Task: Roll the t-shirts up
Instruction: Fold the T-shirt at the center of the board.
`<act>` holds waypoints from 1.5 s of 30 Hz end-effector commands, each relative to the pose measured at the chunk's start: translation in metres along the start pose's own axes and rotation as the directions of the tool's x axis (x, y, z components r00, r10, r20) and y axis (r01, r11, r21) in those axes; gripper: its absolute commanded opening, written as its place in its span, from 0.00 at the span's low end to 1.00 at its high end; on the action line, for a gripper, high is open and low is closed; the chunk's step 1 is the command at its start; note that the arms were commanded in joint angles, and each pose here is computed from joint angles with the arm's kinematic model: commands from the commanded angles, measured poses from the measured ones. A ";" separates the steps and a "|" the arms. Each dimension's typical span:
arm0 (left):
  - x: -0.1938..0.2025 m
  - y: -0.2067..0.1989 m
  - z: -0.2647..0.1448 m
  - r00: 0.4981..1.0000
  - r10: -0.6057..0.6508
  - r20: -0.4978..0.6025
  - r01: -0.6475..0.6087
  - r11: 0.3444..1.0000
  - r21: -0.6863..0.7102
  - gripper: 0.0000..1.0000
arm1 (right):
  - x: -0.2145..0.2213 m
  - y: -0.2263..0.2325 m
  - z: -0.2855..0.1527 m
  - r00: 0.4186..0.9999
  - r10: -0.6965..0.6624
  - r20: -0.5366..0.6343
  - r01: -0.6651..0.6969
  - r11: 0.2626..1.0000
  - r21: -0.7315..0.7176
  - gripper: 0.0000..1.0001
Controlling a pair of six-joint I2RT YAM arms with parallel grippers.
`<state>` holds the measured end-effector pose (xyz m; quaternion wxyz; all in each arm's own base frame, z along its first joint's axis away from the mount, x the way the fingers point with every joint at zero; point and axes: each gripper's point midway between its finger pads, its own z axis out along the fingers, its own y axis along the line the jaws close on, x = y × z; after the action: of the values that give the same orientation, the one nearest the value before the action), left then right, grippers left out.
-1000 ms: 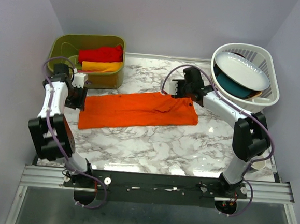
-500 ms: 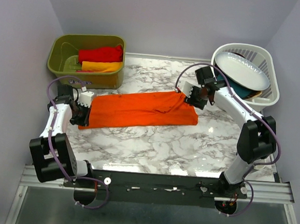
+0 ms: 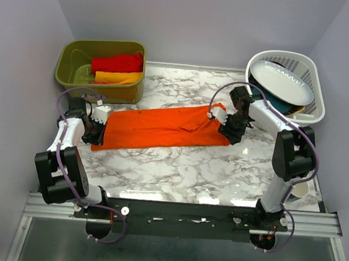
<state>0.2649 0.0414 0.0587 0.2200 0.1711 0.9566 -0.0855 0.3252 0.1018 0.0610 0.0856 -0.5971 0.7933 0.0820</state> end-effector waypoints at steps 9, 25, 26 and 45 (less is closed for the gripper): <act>-0.011 0.020 0.016 0.999 0.035 -0.040 -0.035 0.999 0.007 0.18 | -0.013 0.001 0.027 1.000 -0.014 0.027 0.017 0.991 -0.133 0.59; 0.036 0.034 0.035 0.962 0.174 -0.209 -0.178 0.984 -0.004 0.14 | 0.026 -0.003 0.058 0.993 -0.029 -0.115 0.021 0.997 -0.073 0.35; 0.041 0.035 0.036 0.956 0.193 -0.220 -0.198 0.980 -0.002 0.14 | 0.028 -0.001 0.058 0.993 -0.032 -0.117 0.023 0.997 -0.077 0.33; 0.084 -0.026 -0.027 0.933 0.313 -0.175 -0.314 0.949 0.022 0.33 | 0.054 0.055 0.005 0.986 -0.012 -0.166 -0.010 0.991 -0.131 0.49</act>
<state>0.1881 0.0460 0.0259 0.1423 0.3104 0.9386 -0.0496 0.2749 0.0766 0.0202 0.0022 -0.6169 0.7824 0.0855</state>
